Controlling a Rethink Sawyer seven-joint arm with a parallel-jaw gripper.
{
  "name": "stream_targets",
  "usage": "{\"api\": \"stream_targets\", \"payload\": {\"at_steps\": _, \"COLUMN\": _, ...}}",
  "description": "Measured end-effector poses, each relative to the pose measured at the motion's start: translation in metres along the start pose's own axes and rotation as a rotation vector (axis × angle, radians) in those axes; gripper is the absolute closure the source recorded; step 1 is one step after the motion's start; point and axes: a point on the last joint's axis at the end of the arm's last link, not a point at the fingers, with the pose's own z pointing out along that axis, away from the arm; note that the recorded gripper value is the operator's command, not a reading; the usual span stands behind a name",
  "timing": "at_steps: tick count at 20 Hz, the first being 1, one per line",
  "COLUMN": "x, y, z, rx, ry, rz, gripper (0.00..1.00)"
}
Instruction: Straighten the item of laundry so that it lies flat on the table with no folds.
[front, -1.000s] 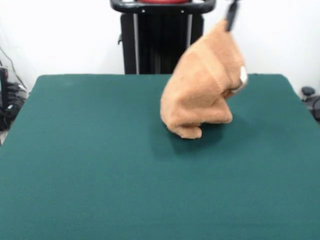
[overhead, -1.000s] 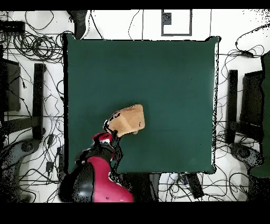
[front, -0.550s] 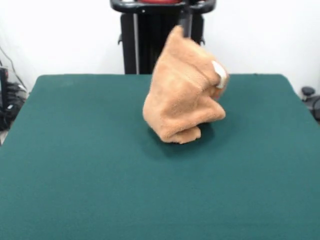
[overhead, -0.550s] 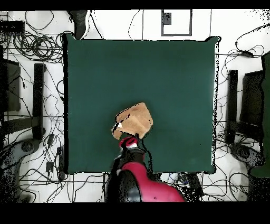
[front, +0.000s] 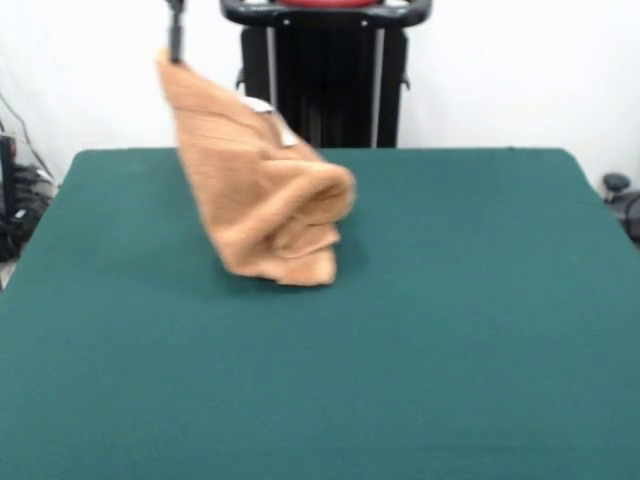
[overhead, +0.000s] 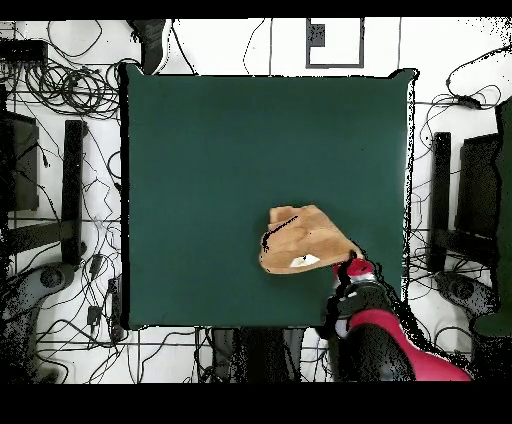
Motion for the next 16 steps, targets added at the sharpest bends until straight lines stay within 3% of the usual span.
{"api": "stream_targets", "payload": {"at_steps": 5, "x": -0.041, "y": -0.013, "z": -0.008, "rx": 0.002, "ry": 0.023, "rz": 0.036, "gripper": 1.0}}
{"api": "stream_targets", "payload": {"at_steps": 10, "x": -0.05, "y": -0.014, "z": -0.012, "rx": 0.002, "ry": 0.065, "rz": 0.017, "gripper": 1.0}}
{"api": "stream_targets", "payload": {"at_steps": 16, "x": -0.044, "y": -0.01, "z": -0.014, "rx": -0.007, "ry": 0.097, "rz": -0.068, "gripper": 1.0}}
